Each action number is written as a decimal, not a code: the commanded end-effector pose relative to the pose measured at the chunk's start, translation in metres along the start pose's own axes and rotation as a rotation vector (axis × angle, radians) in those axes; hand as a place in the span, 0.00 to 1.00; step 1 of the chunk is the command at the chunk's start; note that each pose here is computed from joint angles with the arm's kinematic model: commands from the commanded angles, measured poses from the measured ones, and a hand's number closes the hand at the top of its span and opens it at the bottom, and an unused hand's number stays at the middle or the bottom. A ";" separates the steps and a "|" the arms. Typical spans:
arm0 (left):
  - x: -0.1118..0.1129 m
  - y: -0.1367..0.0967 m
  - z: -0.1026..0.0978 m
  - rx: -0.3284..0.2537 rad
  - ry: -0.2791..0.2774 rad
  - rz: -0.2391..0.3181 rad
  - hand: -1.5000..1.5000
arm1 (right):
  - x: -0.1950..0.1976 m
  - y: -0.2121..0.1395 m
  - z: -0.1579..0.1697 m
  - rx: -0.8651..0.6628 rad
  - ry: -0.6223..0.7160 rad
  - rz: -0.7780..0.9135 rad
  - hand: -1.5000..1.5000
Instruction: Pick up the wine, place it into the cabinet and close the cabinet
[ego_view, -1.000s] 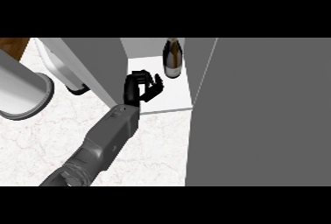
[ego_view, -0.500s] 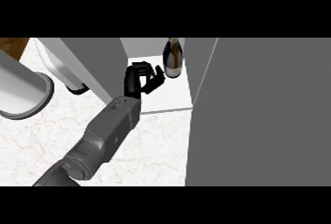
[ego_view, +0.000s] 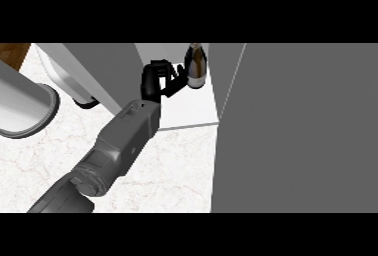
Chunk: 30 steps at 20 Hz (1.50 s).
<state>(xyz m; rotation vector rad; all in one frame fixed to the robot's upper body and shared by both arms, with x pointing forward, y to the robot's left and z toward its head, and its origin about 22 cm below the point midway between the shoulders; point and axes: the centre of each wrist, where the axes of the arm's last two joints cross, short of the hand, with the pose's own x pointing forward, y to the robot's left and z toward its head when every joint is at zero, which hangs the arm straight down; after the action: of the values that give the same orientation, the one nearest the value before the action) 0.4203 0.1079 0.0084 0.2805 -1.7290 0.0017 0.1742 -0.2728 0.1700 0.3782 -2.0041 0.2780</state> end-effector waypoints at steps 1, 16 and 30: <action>0.016 -0.004 -0.010 0.012 -0.019 -0.003 1.00 | 0.007 0.002 0.001 0.033 0.003 -0.002 0.00; 0.006 0.021 -0.016 0.094 -0.013 -0.156 0.00 | 0.000 0.004 0.001 0.021 0.001 0.004 0.00; -0.004 0.034 -0.014 0.136 0.018 -0.188 0.00 | 0.002 0.001 0.000 0.021 -0.015 0.018 0.00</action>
<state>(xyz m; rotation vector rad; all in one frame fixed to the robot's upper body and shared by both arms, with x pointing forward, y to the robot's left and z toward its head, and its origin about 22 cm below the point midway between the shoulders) 0.4332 0.1328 0.0239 0.5072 -1.6872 -0.0169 0.1711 -0.2692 0.1700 0.3872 -2.0112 0.2971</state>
